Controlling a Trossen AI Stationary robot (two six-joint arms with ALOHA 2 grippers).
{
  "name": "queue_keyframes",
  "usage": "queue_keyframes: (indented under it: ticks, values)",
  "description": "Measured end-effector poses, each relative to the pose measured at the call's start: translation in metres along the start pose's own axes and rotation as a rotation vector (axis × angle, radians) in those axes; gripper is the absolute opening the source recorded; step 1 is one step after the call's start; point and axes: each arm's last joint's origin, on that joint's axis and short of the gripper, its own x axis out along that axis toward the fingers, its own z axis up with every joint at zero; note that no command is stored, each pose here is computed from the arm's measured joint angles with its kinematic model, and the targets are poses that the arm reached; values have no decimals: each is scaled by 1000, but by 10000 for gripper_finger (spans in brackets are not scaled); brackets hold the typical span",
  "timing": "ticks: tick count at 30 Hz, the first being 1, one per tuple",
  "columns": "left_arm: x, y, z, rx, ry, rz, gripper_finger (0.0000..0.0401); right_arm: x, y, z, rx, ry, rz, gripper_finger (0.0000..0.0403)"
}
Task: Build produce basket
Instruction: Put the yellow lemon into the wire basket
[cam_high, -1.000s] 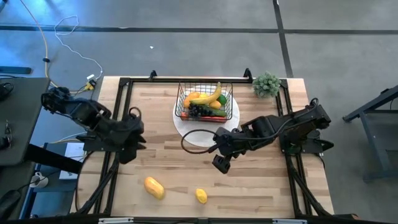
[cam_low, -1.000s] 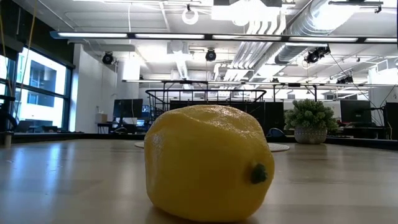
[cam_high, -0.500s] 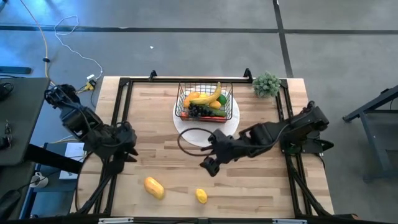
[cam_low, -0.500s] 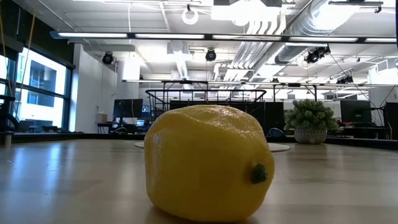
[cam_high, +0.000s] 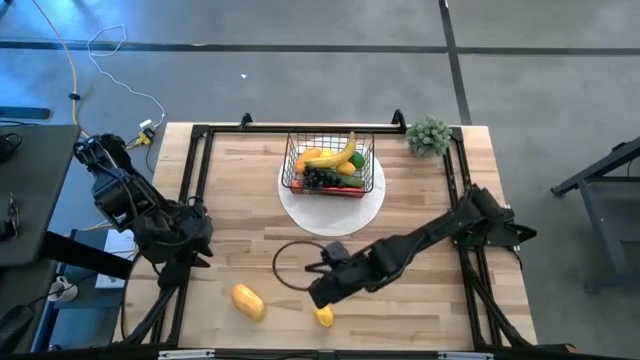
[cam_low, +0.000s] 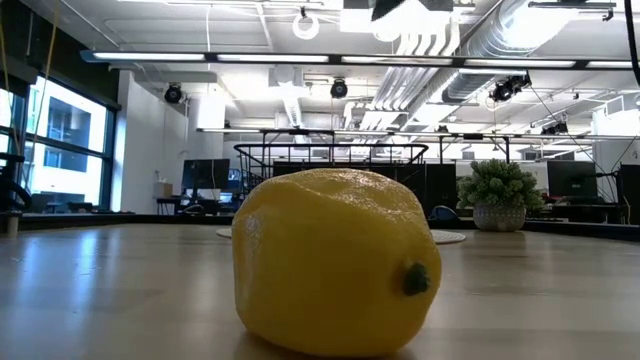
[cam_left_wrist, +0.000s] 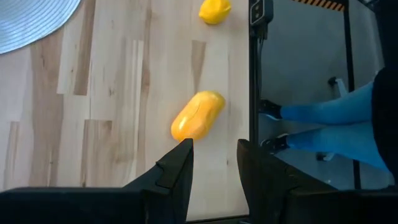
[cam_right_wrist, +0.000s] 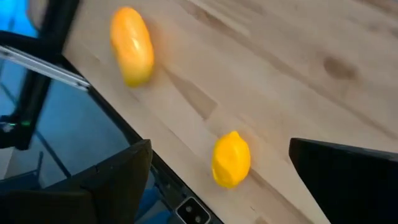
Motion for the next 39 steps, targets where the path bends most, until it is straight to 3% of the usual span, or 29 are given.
queue_keyframes:
  ticks: [17,39]
  values:
    - [0,2,-1,0,11,18,113,79,1,-52,-37,68,-48,362]
    - [0,2,-1,1,11,17,113,136,-11,-76,-33,136,-86,347]
